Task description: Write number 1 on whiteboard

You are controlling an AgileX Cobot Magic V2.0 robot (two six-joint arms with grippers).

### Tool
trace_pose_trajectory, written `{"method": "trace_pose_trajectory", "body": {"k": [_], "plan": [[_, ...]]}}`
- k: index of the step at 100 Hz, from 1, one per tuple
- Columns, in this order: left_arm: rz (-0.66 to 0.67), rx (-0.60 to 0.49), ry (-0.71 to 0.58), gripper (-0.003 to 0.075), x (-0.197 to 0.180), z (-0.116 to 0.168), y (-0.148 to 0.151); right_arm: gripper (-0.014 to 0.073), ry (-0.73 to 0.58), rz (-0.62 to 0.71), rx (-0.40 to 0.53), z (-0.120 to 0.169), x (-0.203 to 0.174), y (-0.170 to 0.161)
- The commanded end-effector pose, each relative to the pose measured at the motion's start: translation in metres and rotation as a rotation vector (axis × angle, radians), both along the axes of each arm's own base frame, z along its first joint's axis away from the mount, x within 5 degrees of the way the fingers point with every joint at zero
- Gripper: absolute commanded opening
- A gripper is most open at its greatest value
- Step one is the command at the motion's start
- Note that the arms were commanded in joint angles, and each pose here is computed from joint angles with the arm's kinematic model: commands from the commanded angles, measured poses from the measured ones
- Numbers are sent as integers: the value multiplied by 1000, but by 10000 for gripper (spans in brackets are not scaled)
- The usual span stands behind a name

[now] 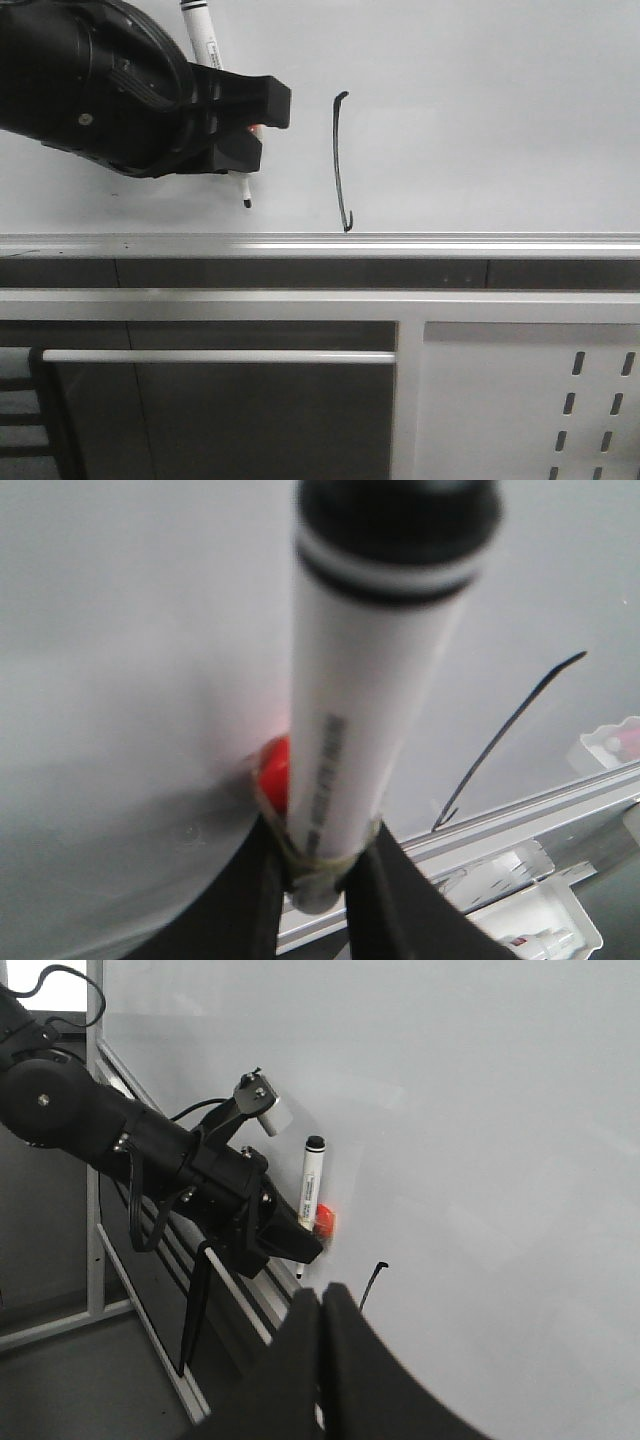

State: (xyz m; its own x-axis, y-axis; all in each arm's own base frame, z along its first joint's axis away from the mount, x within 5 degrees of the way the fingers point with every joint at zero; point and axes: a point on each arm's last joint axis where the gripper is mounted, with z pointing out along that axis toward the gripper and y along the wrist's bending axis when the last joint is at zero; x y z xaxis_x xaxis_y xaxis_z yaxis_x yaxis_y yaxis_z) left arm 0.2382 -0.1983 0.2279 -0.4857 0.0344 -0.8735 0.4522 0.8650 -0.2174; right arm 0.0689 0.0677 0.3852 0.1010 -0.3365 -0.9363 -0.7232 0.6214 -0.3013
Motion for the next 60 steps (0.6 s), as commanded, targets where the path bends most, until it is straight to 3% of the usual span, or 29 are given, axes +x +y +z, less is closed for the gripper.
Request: {"method": "trace_pose_trajectory", "body": {"k": [1,22,40,60], "plan": [[54,-87,-149,41,10,32,3,-70,-45,-32,63,12,1,-2],[54,-87,-149,238,10,32,3,-70,-45,-32,63,12,1,-2],[54,-87,-149,304,10,32,3,-70,-45,-32,63,12,1,-2],[40,-91,-137,435,6,36,5,-70,-45,-32,63,12,1,-2]]}}
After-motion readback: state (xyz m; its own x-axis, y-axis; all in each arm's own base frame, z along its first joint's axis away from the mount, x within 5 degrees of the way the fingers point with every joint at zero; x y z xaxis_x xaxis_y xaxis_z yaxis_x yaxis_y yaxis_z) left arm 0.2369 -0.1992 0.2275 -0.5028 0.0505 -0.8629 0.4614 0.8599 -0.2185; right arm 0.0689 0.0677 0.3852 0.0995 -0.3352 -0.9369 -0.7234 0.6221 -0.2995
